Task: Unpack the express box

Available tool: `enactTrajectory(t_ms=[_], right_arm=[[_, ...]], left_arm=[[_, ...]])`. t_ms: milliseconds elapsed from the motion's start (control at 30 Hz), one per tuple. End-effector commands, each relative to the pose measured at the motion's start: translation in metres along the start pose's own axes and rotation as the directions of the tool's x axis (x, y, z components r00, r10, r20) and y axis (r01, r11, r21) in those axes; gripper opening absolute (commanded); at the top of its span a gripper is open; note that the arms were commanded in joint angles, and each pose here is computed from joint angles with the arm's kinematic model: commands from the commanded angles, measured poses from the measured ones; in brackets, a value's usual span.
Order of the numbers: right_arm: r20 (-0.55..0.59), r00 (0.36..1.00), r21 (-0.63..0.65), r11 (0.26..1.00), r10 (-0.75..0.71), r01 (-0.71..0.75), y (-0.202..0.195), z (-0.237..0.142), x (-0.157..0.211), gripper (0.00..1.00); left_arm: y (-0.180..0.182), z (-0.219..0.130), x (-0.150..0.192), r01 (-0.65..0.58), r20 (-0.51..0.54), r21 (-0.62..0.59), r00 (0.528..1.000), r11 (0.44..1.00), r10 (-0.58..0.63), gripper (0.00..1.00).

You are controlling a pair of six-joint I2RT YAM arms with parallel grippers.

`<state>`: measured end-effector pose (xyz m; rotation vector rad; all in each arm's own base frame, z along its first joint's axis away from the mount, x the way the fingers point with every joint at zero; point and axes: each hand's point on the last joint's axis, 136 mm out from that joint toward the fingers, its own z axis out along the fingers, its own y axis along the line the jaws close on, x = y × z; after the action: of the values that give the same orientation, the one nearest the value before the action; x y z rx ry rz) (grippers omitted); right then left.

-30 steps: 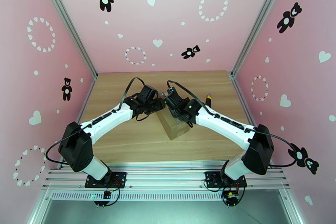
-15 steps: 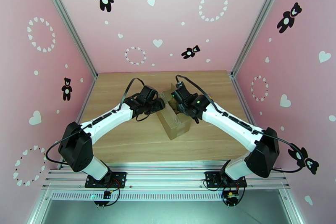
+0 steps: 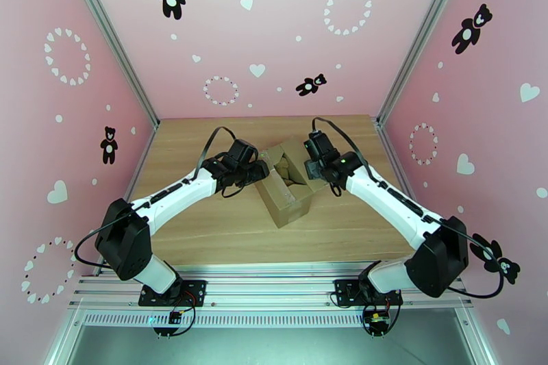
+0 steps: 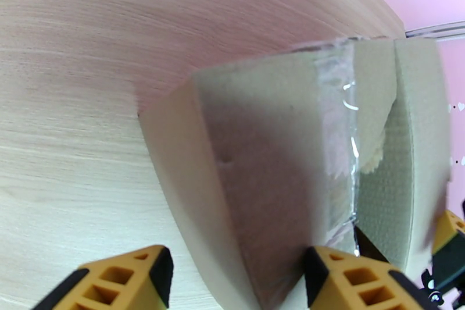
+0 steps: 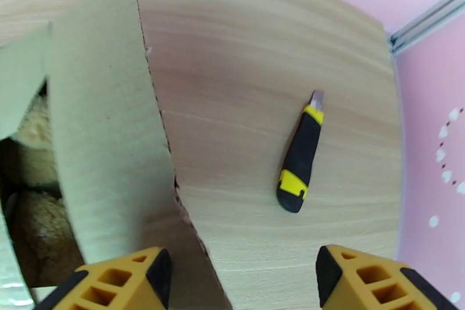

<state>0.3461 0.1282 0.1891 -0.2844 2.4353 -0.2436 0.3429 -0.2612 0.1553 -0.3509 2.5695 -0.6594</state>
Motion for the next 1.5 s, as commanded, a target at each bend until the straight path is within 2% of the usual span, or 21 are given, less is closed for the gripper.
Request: enactTrajectory(t_ms=[0,233,433,767,900,1000,1267,1467], right_arm=[[-0.043,0.999,-0.051,0.998,0.027,-0.029,0.011,0.013,0.016,0.69],[-0.055,0.996,-0.088,0.993,0.072,-0.077,0.019,0.02,0.027,0.68],[-0.027,0.991,-0.117,0.985,0.128,-0.13,0.02,0.01,0.024,0.67],[0.013,0.991,-0.098,0.987,0.133,-0.131,0.028,0.0,0.03,0.66],[0.031,0.992,-0.102,0.987,0.124,-0.12,0.035,-0.004,0.029,0.66],[0.042,0.991,-0.105,0.987,0.125,-0.12,0.037,-0.007,0.029,0.66],[0.061,0.988,-0.135,0.982,0.139,-0.13,0.041,-0.009,0.028,0.66],[0.051,0.99,-0.138,0.983,0.132,-0.123,0.043,-0.006,0.03,0.66]], left_arm=[[0.045,0.011,0.021,-0.003,-0.062,-0.181,0.998,0.984,-0.008,0.65],[0.031,0.0,0.008,-0.021,-0.032,-0.159,0.999,0.987,0.016,0.66],[-0.005,-0.03,-0.019,-0.079,0.008,-0.095,0.997,0.992,0.08,0.68],[-0.04,-0.035,-0.012,-0.207,-0.079,-0.137,0.977,0.969,0.198,0.7],[-0.033,-0.027,-0.01,-0.261,-0.14,-0.257,0.963,0.93,0.232,0.69],[-0.021,-0.03,-0.014,-0.276,-0.146,-0.339,0.96,0.899,0.239,0.69],[-0.004,-0.042,-0.015,-0.274,-0.151,-0.422,0.961,0.864,0.231,0.68],[-0.005,-0.06,-0.022,-0.247,-0.102,-0.424,0.969,0.872,0.225,0.68]])
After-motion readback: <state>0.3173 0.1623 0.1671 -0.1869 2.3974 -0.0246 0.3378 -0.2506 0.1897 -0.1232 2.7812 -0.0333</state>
